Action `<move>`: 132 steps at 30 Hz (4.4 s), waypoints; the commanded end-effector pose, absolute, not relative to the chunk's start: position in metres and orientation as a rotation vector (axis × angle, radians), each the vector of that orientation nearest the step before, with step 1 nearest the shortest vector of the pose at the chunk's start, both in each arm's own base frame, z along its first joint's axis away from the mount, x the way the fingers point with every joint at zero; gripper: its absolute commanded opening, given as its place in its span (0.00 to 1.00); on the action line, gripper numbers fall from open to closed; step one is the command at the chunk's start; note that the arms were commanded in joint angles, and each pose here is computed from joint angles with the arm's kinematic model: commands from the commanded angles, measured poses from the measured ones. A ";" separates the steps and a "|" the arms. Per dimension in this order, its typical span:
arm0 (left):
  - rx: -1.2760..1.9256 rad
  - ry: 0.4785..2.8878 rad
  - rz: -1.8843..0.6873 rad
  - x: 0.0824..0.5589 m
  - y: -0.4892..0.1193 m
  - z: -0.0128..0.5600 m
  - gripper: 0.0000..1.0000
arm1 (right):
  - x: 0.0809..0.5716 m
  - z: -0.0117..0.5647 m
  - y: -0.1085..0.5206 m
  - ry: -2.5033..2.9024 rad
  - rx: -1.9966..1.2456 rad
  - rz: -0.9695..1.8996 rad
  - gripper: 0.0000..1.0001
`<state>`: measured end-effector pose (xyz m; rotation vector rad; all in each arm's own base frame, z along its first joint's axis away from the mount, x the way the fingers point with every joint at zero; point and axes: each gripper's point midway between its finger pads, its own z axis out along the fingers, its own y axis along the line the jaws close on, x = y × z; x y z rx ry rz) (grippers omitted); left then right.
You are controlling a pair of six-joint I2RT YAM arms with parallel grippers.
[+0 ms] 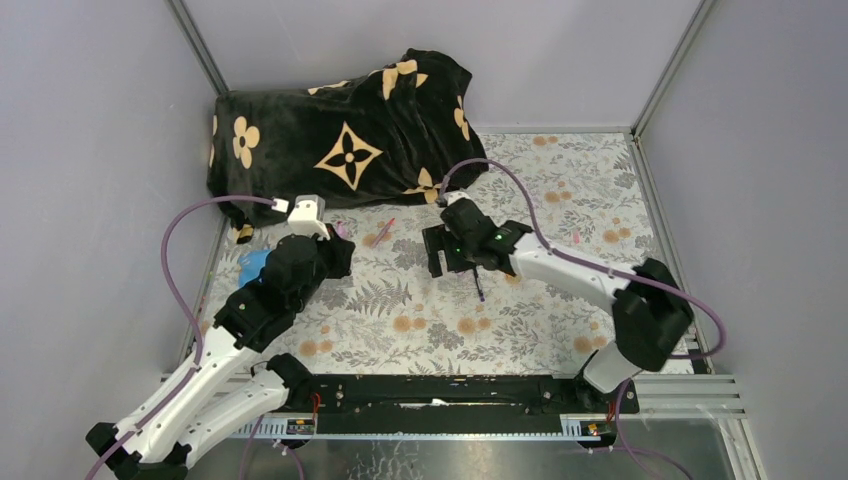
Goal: Insert the pens into the pen caps
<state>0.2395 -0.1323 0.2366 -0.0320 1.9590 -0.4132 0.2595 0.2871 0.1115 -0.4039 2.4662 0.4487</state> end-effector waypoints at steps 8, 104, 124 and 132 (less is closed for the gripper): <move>-0.044 1.952 -0.302 0.239 -0.113 0.236 0.00 | 0.300 0.087 0.294 2.530 -0.499 0.260 0.92; -0.028 1.985 -0.275 0.243 -0.115 0.228 0.00 | 0.190 0.023 0.352 2.805 -0.842 0.552 0.89; -0.035 1.976 -0.274 0.243 -0.114 0.230 0.00 | 0.254 0.020 0.349 2.703 -0.625 0.199 0.84; -0.030 1.978 -0.279 0.243 -0.115 0.230 0.00 | 0.256 0.011 0.336 2.731 -0.516 0.096 0.73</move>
